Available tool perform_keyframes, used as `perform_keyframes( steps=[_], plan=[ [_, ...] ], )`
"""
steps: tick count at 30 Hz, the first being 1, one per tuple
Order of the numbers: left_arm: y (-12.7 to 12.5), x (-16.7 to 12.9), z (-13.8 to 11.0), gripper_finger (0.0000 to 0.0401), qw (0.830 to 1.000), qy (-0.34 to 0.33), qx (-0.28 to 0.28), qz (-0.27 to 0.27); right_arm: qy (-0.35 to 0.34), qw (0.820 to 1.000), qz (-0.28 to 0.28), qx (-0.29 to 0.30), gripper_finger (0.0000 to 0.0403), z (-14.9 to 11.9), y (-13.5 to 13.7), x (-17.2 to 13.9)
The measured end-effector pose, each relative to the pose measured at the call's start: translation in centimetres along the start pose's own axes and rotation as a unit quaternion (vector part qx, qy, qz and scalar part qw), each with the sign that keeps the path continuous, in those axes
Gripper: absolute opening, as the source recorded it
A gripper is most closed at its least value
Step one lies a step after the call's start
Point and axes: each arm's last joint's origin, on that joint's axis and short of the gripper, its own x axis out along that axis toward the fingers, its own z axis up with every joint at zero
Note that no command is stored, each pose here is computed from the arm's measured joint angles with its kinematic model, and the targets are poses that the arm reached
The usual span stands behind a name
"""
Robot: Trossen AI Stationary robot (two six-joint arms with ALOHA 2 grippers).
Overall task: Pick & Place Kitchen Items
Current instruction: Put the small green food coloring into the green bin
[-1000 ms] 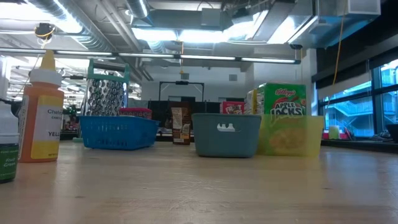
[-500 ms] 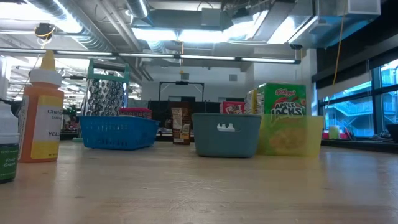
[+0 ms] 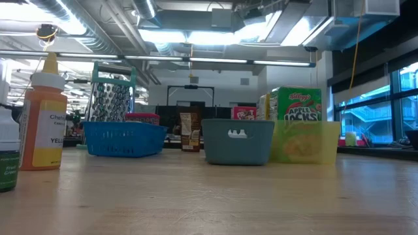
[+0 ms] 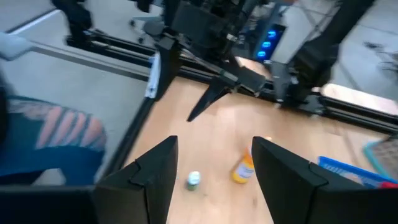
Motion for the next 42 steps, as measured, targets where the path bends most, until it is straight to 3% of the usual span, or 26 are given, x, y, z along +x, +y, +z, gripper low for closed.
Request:
perform_keyframes(
  steps=[3,10,14,19,24,30,42],
  plan=[
    [-0.7,0.1,-0.5,0.0265,1.0,0.002,0.005,0.001,0.001,1.0,0.019,-0.003,0.0209,0.0,0.1,0.0],
    [-0.9,0.1,-0.9,0.0265,1.0,0.009,0.012,0.006,0.001,1.0,-0.007,-0.008,0.0209,0.0,-0.4,0.2],
    [-1.0,0.1,-0.8,0.0265,1.0,0.007,0.003,0.005,0.003,1.0,0.006,-0.014,0.0209,0.0,-0.9,0.5],
    [-1.0,0.1,-0.8,0.0265,0.999,0.006,-0.046,0.004,0.006,1.0,-0.008,-0.027,0.0209,0.0,-2.0,0.9],
    [-1.6,0.3,-1.3,0.0265,0.996,-0.014,-0.077,0.038,0.027,0.998,-0.01,-0.049,0.0209,-0.3,-3.5,1.6],
    [-2.2,0.2,-1.5,0.0265,0.991,-0.031,-0.129,0.034,0.029,0.999,-0.022,-0.034,0.0209,-0.3,-5.3,2.2],
    [-4.0,-1.0,-2.3,0.0265,0.989,-0.084,-0.113,0.054,-0.059,0.994,0.089,-0.028,0.0208,1.3,-6.7,2.8]
  ],
)
